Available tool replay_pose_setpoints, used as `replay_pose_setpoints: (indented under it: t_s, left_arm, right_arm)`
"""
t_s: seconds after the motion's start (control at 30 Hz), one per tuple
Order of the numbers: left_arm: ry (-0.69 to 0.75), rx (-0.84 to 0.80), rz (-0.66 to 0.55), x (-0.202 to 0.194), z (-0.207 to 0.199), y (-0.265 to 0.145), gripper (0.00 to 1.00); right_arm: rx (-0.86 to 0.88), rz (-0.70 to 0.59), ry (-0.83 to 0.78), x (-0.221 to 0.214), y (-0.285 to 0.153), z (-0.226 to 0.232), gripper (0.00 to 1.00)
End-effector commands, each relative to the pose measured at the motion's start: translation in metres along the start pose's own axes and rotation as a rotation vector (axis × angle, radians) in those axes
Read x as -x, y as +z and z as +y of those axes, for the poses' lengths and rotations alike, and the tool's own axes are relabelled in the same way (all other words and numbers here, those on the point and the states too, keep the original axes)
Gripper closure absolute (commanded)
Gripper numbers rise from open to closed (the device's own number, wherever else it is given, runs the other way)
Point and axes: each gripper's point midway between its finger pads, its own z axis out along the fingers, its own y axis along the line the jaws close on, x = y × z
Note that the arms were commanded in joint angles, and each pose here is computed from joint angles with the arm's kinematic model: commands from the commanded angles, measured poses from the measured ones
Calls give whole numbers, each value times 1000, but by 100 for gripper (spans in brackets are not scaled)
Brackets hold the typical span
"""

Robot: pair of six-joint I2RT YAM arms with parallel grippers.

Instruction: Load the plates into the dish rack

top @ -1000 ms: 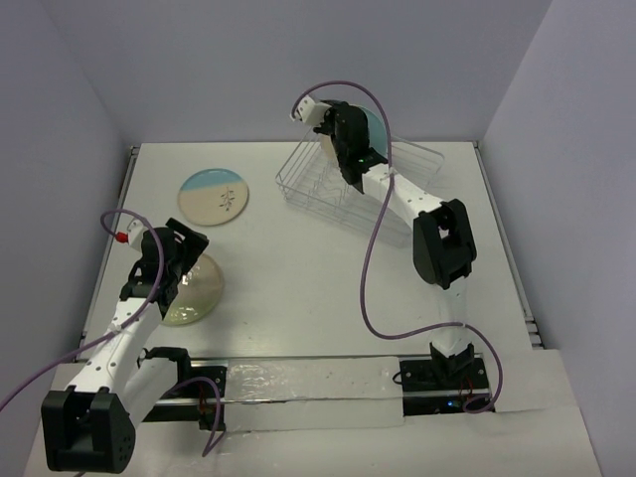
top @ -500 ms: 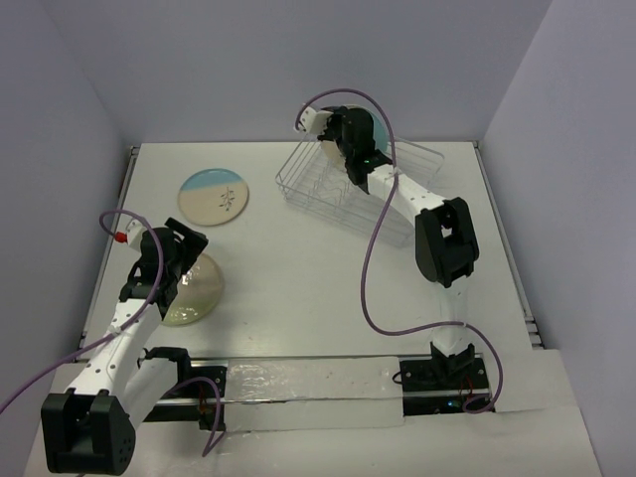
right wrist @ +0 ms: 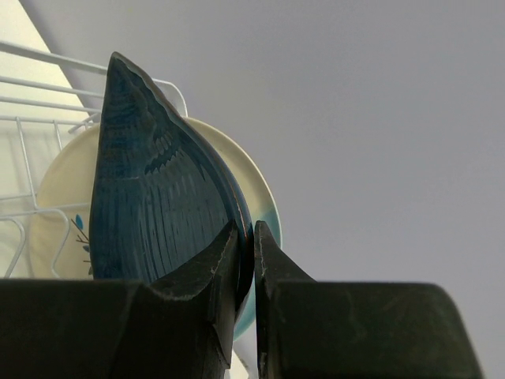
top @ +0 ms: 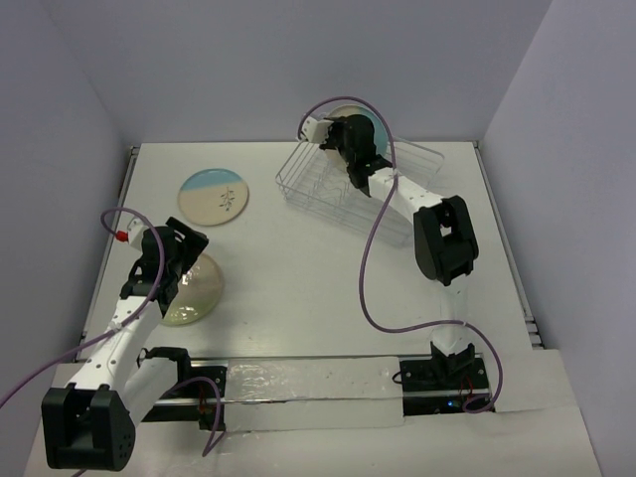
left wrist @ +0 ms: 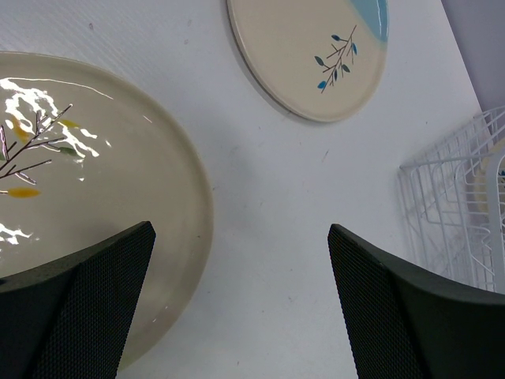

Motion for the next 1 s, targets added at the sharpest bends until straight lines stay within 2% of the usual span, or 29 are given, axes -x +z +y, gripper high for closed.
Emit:
replay_pose_setpoints:
  t_s: [0.0,0.53,0.97]
  left_arm:
    - [-3,-60,-54,22,-22,-3,1]
    - [-2,-58,-60,23,-22,-5,1]
    - [8,-57,-58,24,-22,-6,1]
  right_arm:
    - [-177,-61,-45,13,-4,-53,100]
    - [-69,-32,-19,-6,8,-6,100]
    - [-45,-8,59,-19,14,9,100]
